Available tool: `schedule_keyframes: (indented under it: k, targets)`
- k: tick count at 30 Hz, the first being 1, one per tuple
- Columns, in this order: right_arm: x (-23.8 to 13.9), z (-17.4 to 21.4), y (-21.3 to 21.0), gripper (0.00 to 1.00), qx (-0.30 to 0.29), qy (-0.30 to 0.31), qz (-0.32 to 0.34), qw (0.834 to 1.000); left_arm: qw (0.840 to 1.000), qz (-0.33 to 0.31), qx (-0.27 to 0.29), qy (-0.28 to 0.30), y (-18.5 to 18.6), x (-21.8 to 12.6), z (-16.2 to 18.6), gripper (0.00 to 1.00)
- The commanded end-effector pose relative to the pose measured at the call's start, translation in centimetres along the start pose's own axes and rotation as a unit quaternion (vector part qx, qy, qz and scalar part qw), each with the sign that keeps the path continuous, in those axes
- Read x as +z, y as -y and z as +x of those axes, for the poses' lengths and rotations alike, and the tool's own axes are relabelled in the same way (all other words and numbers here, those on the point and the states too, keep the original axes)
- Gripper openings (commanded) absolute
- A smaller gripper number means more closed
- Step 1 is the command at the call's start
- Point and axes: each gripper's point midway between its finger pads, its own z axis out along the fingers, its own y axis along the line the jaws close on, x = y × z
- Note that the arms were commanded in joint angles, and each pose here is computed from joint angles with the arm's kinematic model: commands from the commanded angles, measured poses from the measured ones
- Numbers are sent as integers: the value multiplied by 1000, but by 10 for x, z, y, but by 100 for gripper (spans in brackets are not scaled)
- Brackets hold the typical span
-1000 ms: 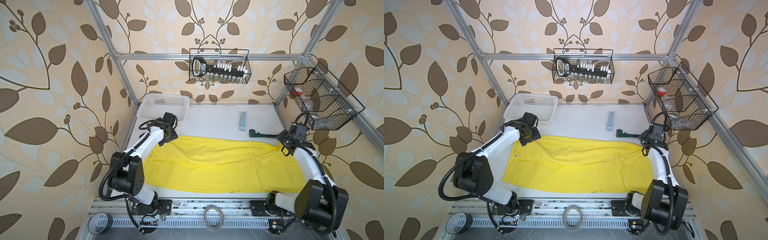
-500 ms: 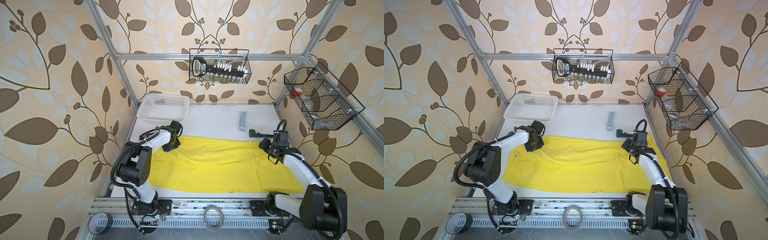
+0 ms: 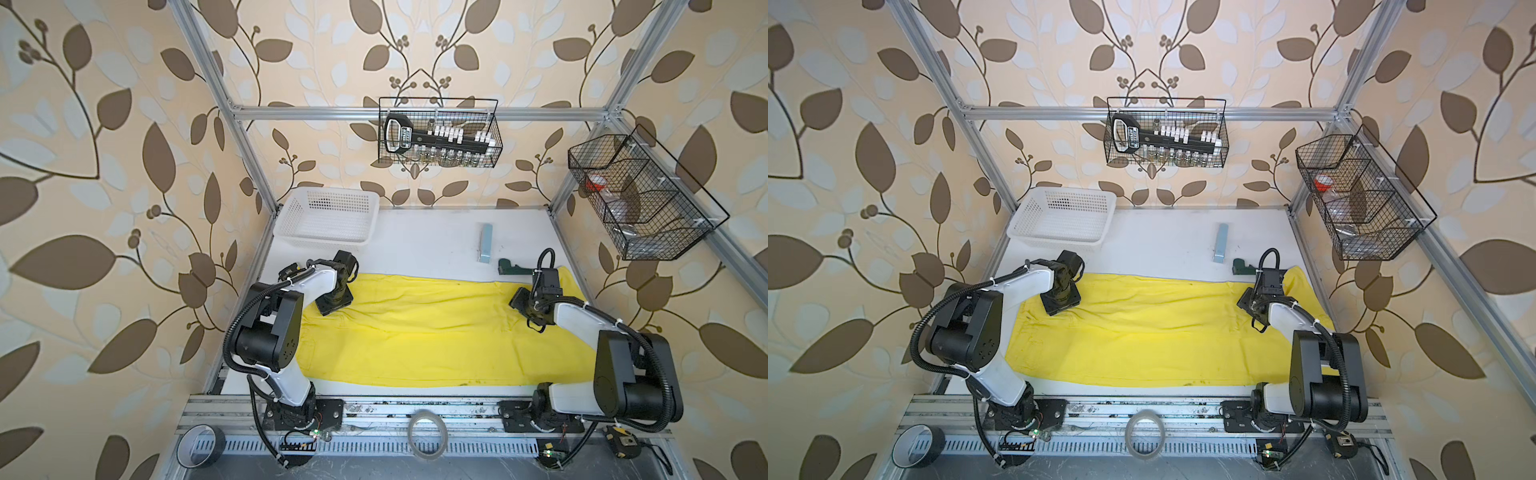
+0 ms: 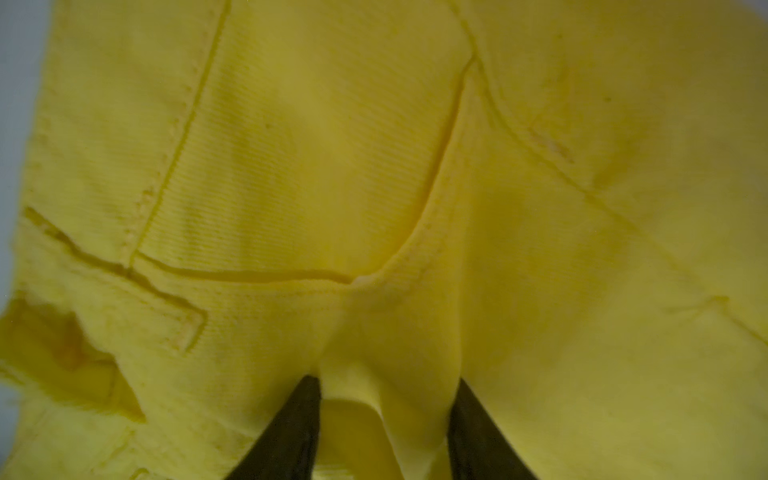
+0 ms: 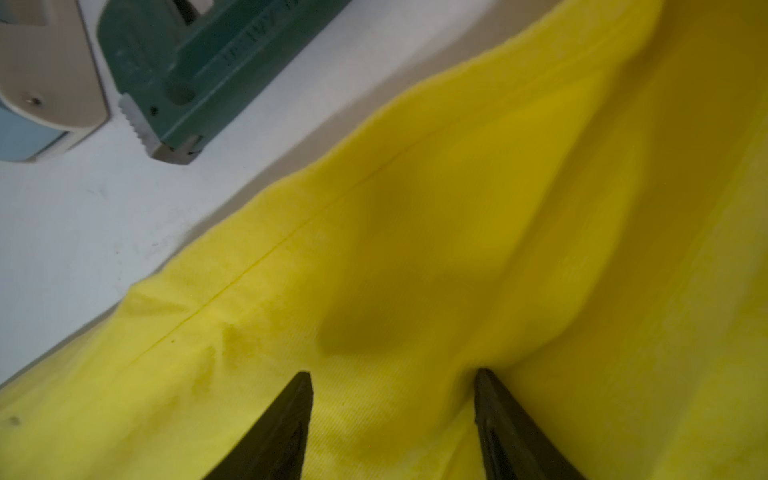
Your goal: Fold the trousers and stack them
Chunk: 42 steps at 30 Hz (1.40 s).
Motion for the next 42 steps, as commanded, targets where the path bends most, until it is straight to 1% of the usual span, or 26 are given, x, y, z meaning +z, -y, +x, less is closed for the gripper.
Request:
schedule_keyframes:
  k: [1, 3, 6, 9, 12, 17, 18, 19, 23, 24, 27, 28, 30, 31, 33, 36, 39, 42]
  targets:
    - [11, 1, 18, 64, 22, -1, 31, 999, 1000, -14, -8, 15, -6, -7, -18, 63]
    - [15, 1, 21, 64, 35, -8, 29, 999, 1000, -6, -13, 11, -4, -6, -22, 68]
    - [15, -3, 20, 66, 35, -5, 29, 999, 1000, 3, -11, 13, 2, -13, -29, 75]
    - [8, -9, 16, 66, 32, 2, 20, 999, 999, 24, -18, 22, 7, -31, -36, 78]
    - [-8, -20, 16, 66, 39, 20, 14, 999, 998, 46, -36, 32, 6, -54, -39, 80]
    - [-46, -49, 12, 67, 57, 69, -11, 996, 989, 82, -110, 44, 10, -87, -42, 81]
    - [-52, -55, 9, 68, 58, 76, -16, 995, 988, 89, -116, 50, 14, -92, -43, 81]
    - [-57, -59, 6, 68, 58, 81, -21, 995, 984, 95, -141, 50, 18, -97, -44, 81]
    - [-66, -67, -4, 68, 60, 85, -43, 994, 972, 93, -206, 58, 31, -106, -48, 76]
    - [-66, -67, -4, 68, 61, 85, -45, 994, 970, 96, -214, 58, 37, -107, -49, 76]
    - [-64, -64, -5, 68, 60, 78, -48, 994, 969, 106, -214, 59, 62, -107, -49, 75]
    - [-63, -62, -6, 68, 57, 74, -51, 994, 970, 97, -213, 61, 67, -104, -49, 73]
    - [-62, -60, -7, 69, 55, 69, -55, 995, 971, 78, -220, 46, 73, -90, -45, 70]
    - [-63, -61, -8, 70, 54, 71, -59, 994, 971, 76, -222, 42, 76, -84, -44, 70]
    - [-66, -63, -12, 71, 47, 71, -69, 994, 971, 71, -226, 42, 81, -72, -45, 70]
    - [-69, -68, -13, 71, 45, 74, -76, 993, 970, 41, -234, 49, 78, -59, -51, 70]
    - [-69, -68, -12, 72, 42, 71, -77, 994, 968, 26, -241, 62, 75, -48, -58, 70]
    - [-68, -68, -9, 72, 42, 68, -75, 994, 965, 2, -257, 53, 64, -29, -62, 70]
